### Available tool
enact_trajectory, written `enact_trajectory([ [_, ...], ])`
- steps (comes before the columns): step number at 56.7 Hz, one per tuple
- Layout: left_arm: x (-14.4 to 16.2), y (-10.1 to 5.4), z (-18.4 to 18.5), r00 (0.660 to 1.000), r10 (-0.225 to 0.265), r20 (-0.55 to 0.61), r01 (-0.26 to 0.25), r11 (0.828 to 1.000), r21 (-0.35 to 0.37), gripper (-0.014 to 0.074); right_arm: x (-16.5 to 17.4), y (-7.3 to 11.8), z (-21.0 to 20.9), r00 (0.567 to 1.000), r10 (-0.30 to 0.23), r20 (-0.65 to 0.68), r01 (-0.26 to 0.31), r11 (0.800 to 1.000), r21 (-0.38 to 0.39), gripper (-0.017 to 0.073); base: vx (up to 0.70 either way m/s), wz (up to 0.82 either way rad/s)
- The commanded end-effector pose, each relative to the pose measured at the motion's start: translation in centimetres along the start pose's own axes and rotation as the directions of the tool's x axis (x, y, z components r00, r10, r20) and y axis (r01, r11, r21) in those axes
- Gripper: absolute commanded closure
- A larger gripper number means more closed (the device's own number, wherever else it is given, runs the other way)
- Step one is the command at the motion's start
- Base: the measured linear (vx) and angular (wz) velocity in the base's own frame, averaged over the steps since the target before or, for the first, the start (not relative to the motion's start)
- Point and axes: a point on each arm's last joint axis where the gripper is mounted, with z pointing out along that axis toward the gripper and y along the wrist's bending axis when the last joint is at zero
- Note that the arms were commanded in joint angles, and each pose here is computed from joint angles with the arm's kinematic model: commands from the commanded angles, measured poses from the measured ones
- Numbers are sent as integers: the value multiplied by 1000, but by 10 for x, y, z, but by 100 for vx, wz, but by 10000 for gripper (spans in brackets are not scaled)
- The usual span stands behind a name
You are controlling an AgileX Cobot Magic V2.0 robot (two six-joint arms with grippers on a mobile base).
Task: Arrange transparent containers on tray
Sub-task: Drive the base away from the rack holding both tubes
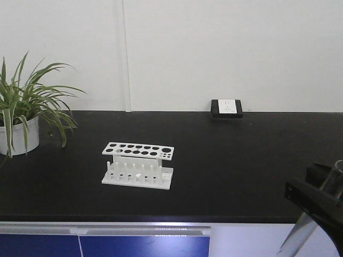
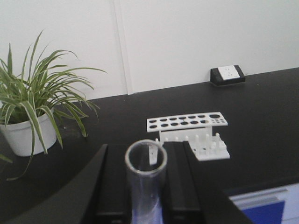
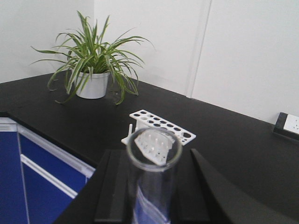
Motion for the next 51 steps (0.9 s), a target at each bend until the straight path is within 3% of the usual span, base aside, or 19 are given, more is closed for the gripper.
enact_trajectory([
  [1, -16, -3, -1, 995, -13, 103, 10, 999, 32, 448, -17, -2, -4, 994, -11, 113, 9, 1000, 12, 571, -39, 0],
  [51, -16, -3, -1, 995, -13, 103, 10, 999, 32, 448, -17, -2, -4, 994, -11, 113, 9, 1000, 12, 571, -37, 4],
])
